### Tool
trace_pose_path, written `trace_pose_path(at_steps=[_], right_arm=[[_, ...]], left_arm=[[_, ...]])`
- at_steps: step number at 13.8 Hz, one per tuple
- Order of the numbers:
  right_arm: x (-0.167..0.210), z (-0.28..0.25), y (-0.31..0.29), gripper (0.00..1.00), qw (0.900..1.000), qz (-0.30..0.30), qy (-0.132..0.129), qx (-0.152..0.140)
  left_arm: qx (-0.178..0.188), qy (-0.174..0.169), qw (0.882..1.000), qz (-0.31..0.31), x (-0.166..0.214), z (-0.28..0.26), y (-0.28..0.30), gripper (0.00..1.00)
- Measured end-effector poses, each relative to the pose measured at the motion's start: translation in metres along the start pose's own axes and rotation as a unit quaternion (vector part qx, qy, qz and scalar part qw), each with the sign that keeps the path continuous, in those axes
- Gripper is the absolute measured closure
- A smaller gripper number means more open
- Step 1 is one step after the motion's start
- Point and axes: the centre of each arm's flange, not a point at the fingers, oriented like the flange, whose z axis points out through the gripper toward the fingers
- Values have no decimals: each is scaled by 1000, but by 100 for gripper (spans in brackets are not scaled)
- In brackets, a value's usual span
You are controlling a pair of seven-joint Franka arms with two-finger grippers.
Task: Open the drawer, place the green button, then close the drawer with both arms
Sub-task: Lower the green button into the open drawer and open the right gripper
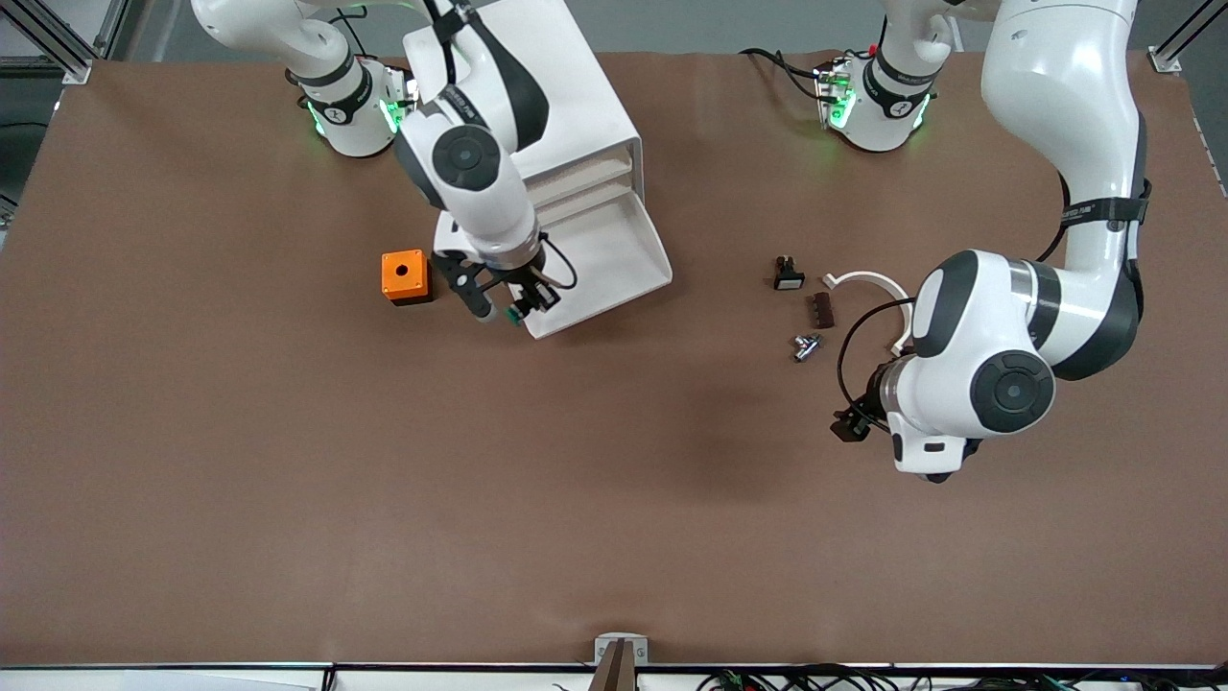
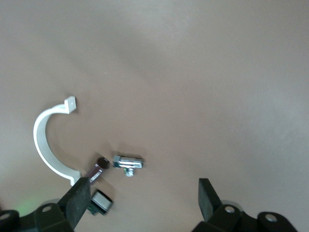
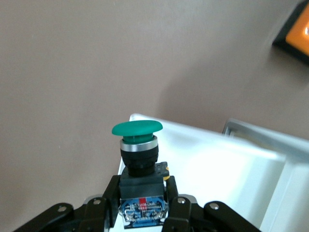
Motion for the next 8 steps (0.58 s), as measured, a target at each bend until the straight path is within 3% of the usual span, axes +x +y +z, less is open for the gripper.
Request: trace_pose_path(at_steps=[4, 8], right_arm=[[-52, 17, 5, 59, 1000, 20, 0, 2], [-77, 47, 6, 59, 999, 33, 4, -3]], left_arm=[[15, -13, 998, 61, -26, 19, 13, 1], [22, -25, 994, 106, -47, 33, 23, 1]])
